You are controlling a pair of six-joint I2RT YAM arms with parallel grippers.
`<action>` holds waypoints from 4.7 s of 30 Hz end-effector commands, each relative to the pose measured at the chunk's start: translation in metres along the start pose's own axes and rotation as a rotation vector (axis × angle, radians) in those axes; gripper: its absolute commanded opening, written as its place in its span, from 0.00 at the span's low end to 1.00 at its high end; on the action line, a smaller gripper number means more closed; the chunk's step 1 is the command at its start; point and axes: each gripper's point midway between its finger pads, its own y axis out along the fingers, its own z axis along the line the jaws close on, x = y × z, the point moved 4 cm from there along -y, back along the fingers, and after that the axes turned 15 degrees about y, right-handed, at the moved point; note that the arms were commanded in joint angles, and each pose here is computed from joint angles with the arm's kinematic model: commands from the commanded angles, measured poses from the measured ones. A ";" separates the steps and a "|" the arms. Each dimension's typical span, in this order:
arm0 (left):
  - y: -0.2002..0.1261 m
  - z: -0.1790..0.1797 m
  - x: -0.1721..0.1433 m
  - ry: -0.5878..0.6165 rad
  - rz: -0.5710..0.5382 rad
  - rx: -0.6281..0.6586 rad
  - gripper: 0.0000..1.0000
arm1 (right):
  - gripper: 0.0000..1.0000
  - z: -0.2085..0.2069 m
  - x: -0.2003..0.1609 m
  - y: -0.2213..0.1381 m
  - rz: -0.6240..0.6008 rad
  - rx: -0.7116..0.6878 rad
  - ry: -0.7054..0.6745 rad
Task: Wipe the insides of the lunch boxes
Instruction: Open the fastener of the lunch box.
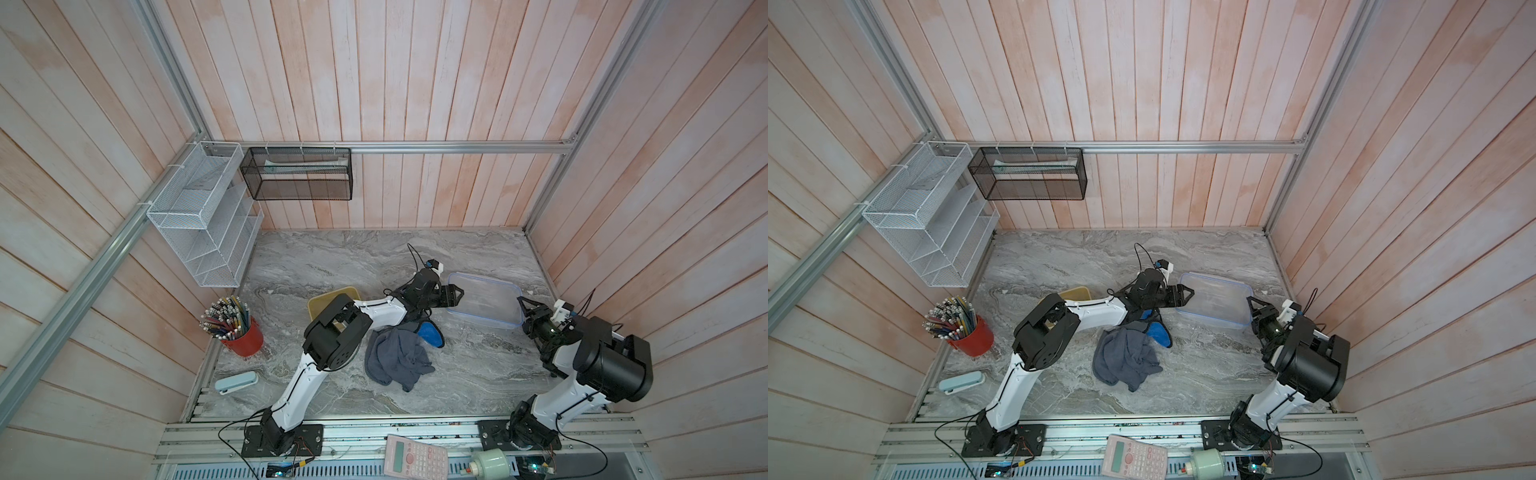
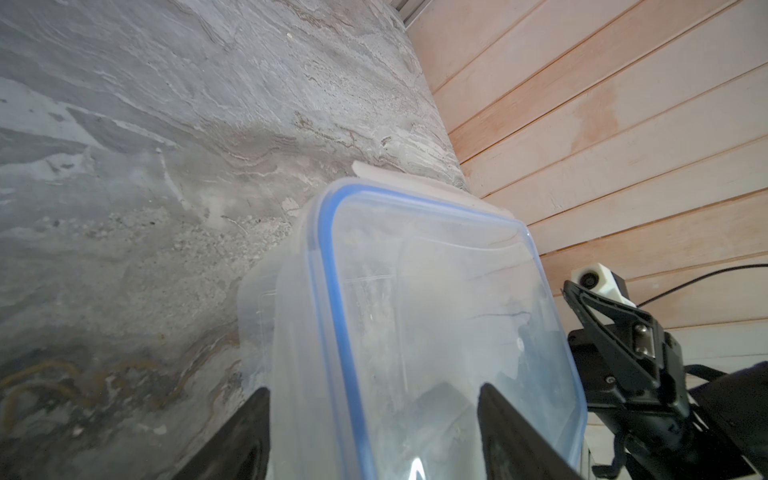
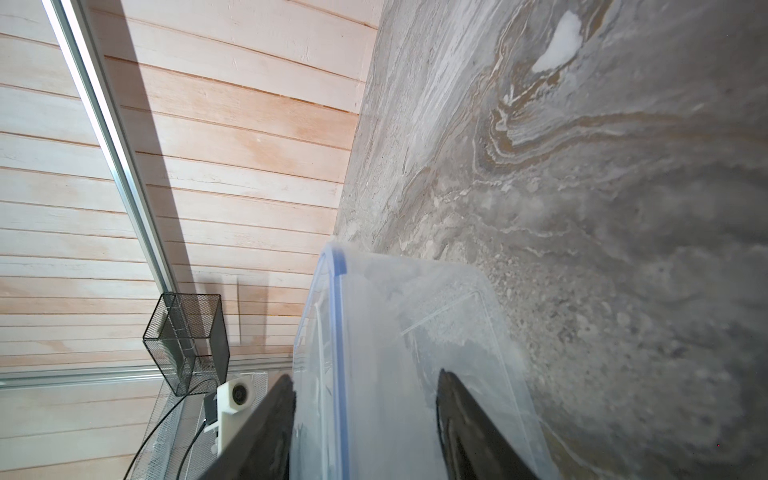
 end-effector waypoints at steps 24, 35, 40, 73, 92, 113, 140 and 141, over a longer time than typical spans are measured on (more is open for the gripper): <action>0.004 0.016 -0.035 -0.050 0.113 0.083 0.75 | 0.15 0.008 -0.015 0.006 0.008 0.037 0.040; -0.009 0.014 -0.019 -0.040 0.042 0.042 0.77 | 0.49 0.008 -0.012 0.002 -0.022 -0.027 -0.031; -0.019 0.018 -0.004 -0.041 0.002 -0.018 0.79 | 0.58 0.011 -0.016 -0.005 -0.024 -0.043 -0.063; -0.054 0.018 0.031 -0.395 -0.267 -0.069 0.92 | 0.42 0.068 -0.058 0.017 -0.025 -0.155 -0.408; -0.031 0.026 0.009 -0.556 -0.291 -0.137 0.90 | 0.10 -0.015 -0.069 0.026 0.087 -0.343 -0.302; -0.026 0.005 0.016 -0.584 -0.297 -0.260 0.70 | 0.09 -0.042 -0.074 0.013 0.067 -0.408 -0.281; -0.027 0.007 0.014 -0.564 -0.339 -0.239 0.24 | 0.06 -0.072 -0.087 0.011 0.090 -0.525 -0.297; -0.027 0.009 0.014 -0.565 -0.343 -0.231 0.22 | 0.06 -0.072 -0.087 0.010 0.090 -0.526 -0.298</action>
